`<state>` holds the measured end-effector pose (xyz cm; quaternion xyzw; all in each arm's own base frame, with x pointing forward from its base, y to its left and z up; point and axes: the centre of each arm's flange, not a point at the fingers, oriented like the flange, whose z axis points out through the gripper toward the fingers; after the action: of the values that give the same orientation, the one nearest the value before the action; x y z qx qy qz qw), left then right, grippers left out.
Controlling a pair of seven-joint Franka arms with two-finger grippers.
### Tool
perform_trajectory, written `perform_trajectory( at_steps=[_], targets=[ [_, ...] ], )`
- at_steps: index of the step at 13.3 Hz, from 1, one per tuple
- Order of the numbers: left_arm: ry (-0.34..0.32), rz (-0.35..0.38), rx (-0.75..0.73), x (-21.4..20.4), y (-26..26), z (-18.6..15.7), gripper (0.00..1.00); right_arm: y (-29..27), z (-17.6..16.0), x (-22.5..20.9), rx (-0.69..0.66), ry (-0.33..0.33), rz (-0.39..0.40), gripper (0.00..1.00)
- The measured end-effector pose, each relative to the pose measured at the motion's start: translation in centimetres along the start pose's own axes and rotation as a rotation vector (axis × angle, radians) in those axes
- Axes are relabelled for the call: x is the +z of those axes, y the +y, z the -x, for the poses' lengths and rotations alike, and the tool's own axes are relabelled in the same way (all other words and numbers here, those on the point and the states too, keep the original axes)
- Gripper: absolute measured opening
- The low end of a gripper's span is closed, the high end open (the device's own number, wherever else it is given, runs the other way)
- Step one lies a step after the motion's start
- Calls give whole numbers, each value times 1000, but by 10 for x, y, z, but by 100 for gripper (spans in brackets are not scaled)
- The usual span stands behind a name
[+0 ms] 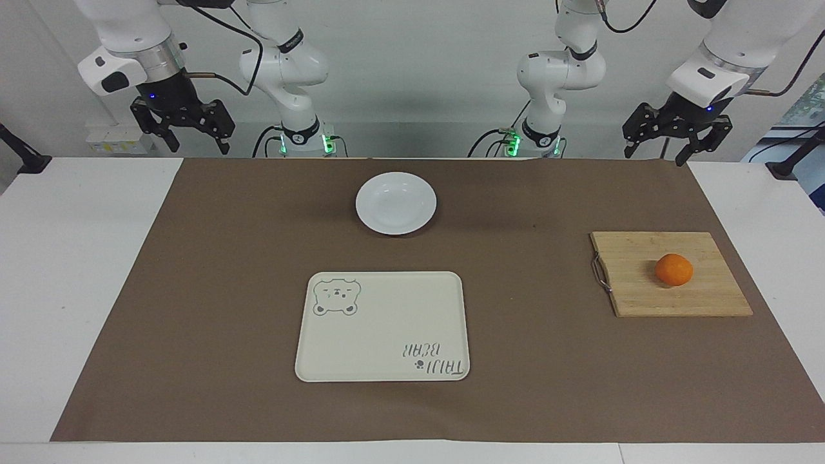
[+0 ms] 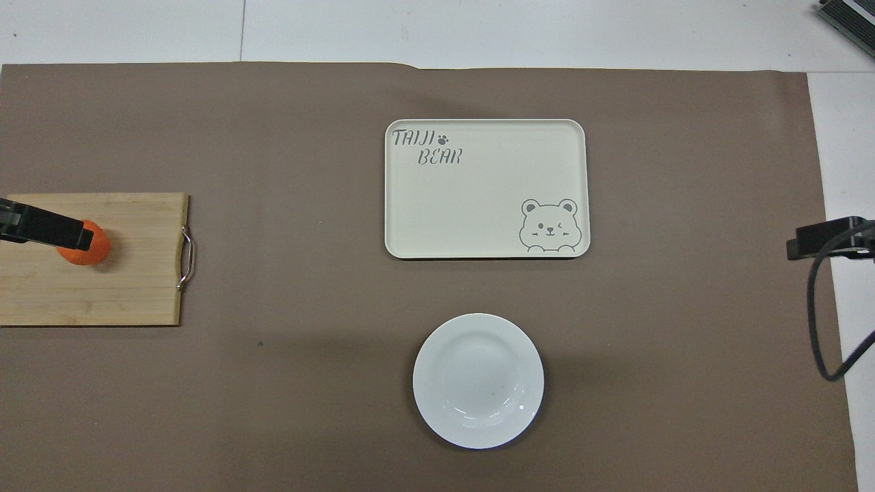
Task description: Place orange and plate with both arms
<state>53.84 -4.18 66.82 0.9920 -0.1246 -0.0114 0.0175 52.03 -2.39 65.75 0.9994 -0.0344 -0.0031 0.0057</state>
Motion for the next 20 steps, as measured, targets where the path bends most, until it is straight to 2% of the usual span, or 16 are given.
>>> perform_trajectory(
  at_steps=[9,20],
  targets=[
    [3,0,-1,0,0,0,100,19,0,0,35,0,0,100],
    [12,-2,0,1,0,-2,100,14,0,0,28,1,0,100]
  ],
)
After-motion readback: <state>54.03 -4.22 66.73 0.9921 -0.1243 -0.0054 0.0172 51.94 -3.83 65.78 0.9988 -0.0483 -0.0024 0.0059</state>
